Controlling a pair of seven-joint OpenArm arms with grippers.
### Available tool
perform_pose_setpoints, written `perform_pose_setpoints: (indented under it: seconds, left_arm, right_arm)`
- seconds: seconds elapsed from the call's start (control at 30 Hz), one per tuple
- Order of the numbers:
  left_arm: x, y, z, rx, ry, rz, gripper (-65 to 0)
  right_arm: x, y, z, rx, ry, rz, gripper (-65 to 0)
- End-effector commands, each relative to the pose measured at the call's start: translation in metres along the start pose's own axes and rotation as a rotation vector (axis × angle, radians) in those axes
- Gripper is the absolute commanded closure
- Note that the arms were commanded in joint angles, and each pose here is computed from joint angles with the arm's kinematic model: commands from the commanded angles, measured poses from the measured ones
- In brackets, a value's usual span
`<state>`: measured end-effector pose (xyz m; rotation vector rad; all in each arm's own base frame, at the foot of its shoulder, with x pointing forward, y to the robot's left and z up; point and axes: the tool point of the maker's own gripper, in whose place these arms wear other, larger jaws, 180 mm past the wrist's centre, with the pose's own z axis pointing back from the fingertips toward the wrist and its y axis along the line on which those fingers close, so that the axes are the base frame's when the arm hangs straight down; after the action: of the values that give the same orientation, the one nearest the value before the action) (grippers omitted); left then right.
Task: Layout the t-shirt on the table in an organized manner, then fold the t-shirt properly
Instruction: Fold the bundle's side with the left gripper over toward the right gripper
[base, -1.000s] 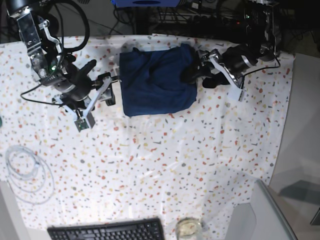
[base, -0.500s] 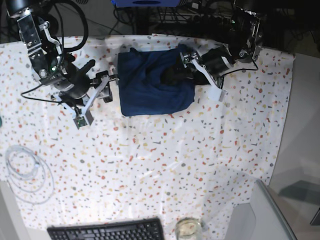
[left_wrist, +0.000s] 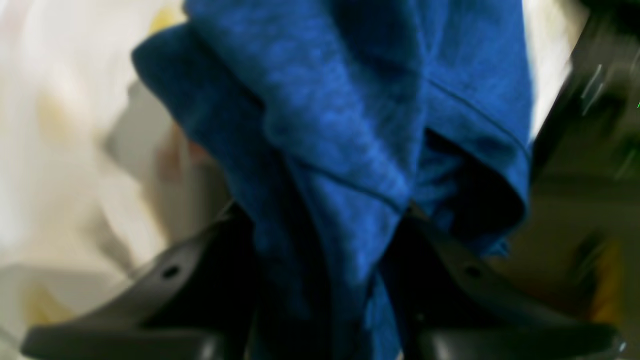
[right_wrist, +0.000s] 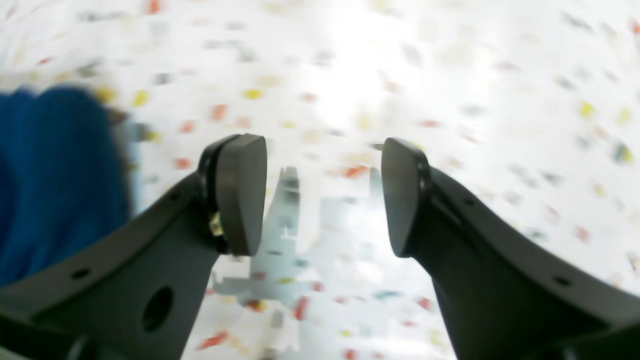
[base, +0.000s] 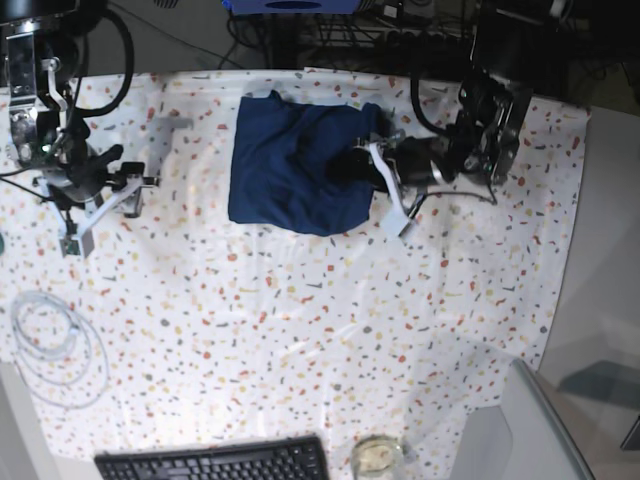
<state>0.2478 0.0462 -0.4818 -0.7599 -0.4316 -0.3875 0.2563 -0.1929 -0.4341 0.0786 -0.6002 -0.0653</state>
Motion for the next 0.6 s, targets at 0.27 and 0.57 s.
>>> perform_pose_setpoints:
  seconds: [0.27,0.57]
  left_arm:
    - [0.058,0.001,-0.019,0.110,0.416,-0.761,0.0]
    - [0.088,-0.043,-0.062,0.152,0.575,-1.256,0.0]
  right_arm:
    - [0.006,-0.030,0.007,-0.062,-0.037,-0.058,-33.5]
    - [-0.021,-0.039,0.013,-0.091,-0.009,-0.157,-33.5]
